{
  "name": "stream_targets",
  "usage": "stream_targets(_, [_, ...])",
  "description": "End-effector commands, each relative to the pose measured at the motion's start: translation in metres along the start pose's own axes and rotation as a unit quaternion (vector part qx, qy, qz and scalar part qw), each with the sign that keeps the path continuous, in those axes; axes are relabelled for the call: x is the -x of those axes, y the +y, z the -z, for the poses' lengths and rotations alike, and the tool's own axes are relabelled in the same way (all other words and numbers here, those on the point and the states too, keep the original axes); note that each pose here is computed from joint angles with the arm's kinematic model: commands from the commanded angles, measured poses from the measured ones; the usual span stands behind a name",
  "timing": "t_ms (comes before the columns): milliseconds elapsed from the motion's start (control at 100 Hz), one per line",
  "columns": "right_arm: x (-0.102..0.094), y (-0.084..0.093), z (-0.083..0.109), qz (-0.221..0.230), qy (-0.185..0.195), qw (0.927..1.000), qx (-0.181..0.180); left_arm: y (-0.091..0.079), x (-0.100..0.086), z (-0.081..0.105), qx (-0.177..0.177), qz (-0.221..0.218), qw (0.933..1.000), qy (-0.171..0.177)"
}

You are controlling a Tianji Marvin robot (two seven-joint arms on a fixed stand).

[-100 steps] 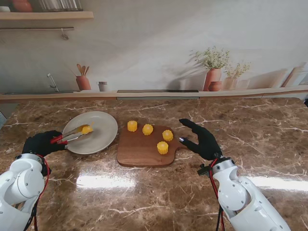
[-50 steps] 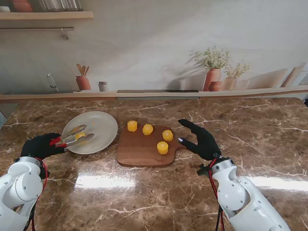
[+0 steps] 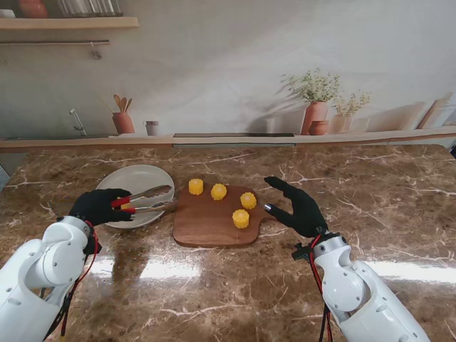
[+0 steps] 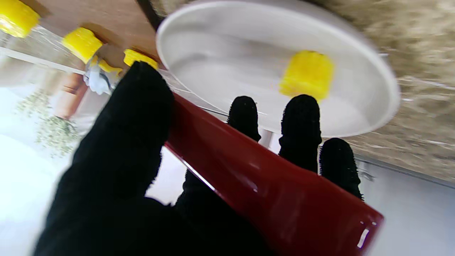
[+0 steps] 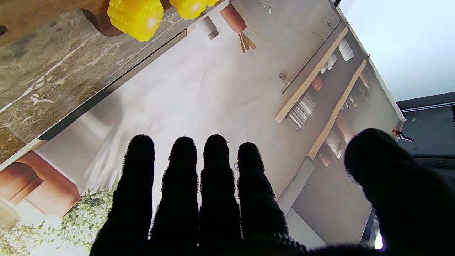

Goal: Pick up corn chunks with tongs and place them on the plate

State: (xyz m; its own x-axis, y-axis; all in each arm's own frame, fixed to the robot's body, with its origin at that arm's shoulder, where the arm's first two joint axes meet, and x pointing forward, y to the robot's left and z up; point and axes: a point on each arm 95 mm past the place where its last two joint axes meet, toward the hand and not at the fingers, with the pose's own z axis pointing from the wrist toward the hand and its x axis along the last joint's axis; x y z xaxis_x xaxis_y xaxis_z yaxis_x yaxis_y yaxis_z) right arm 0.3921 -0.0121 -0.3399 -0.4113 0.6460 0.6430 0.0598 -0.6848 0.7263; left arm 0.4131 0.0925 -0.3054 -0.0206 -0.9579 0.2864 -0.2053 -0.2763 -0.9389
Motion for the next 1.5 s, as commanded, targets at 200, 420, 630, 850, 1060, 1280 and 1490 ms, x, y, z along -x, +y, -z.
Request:
stream_targets(200, [0.002, -0.002, 0.005, -0.005, -0.003, 1.0000, -0.004, 0.006, -0.031, -0.035, 0.028, 0.029, 0.9991, 0.015])
stream_targets(420, [0.003, 0.000, 0.006, -0.004, -0.002, 1.0000, 0.000, 0.008, -0.039, -0.049, 0.033, 0.053, 0.9980, 0.007])
stream_targets(630, [0.005, 0.002, 0.007, -0.004, -0.005, 1.0000, 0.004, 0.006, -0.044, -0.059, 0.033, 0.074, 0.9967, -0.006])
stream_targets(850, [0.005, 0.003, 0.007, -0.004, -0.005, 1.0000, 0.007, 0.008, -0.046, -0.071, 0.045, 0.076, 0.9959, -0.019])
stream_targets(1060, [0.005, 0.004, 0.007, -0.005, -0.005, 1.0000, 0.006, 0.012, -0.046, -0.080, 0.059, 0.076, 0.9949, -0.030])
stream_targets(1280, [0.006, 0.004, 0.008, -0.005, -0.006, 0.9999, 0.006, 0.018, -0.046, -0.087, 0.077, 0.077, 0.9935, -0.035])
stream_targets(1490, [0.006, 0.004, 0.007, -0.005, -0.007, 0.9999, 0.006, 0.023, -0.048, -0.091, 0.094, 0.073, 0.9924, -0.030])
